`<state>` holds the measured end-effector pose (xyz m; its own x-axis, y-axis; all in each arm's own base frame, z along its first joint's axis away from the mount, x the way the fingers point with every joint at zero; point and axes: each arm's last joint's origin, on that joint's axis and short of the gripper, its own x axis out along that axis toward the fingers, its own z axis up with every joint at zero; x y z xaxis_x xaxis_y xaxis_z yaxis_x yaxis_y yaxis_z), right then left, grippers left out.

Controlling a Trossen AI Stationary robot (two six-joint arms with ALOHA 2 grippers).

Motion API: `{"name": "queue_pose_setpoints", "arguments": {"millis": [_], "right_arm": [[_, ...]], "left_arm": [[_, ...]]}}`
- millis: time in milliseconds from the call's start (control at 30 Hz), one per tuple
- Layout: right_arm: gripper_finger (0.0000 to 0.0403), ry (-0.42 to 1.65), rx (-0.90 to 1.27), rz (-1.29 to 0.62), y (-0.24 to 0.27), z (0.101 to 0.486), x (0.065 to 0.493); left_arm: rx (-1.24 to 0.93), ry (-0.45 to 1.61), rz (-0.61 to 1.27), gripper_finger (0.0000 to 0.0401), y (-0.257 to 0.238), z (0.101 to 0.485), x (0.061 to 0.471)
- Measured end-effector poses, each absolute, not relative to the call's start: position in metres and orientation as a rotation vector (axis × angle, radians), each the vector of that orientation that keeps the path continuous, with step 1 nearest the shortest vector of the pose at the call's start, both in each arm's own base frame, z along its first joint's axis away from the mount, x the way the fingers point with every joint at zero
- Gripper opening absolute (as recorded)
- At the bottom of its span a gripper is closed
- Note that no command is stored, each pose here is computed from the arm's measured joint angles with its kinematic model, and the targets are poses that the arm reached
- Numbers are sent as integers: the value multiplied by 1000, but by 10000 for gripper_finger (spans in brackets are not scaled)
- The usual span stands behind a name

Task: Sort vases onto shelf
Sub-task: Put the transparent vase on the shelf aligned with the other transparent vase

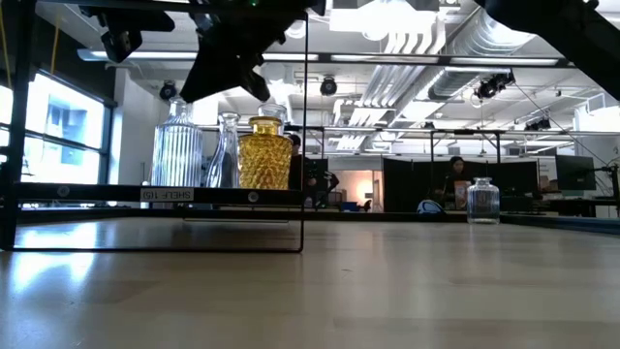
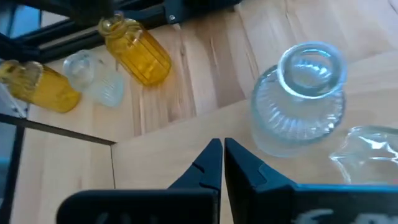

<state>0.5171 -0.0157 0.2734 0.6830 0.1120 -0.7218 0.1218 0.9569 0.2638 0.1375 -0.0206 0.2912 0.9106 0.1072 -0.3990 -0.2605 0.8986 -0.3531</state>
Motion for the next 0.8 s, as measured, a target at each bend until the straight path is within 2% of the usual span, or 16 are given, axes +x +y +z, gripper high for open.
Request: {"name": "queue_pose_setpoints", "arguments": {"millis": [267, 467, 800], "right_arm": [[0, 790, 367, 116, -24, 277, 519], [0, 770, 345, 155, -25, 278, 520], [0, 754, 310, 162, -24, 250, 536]], "left_arm": [[-432, 377, 198, 0, -21, 292, 138], [-429, 258, 159, 0, -20, 304, 137], [-401, 164, 172, 0, -16, 314, 120]]}}
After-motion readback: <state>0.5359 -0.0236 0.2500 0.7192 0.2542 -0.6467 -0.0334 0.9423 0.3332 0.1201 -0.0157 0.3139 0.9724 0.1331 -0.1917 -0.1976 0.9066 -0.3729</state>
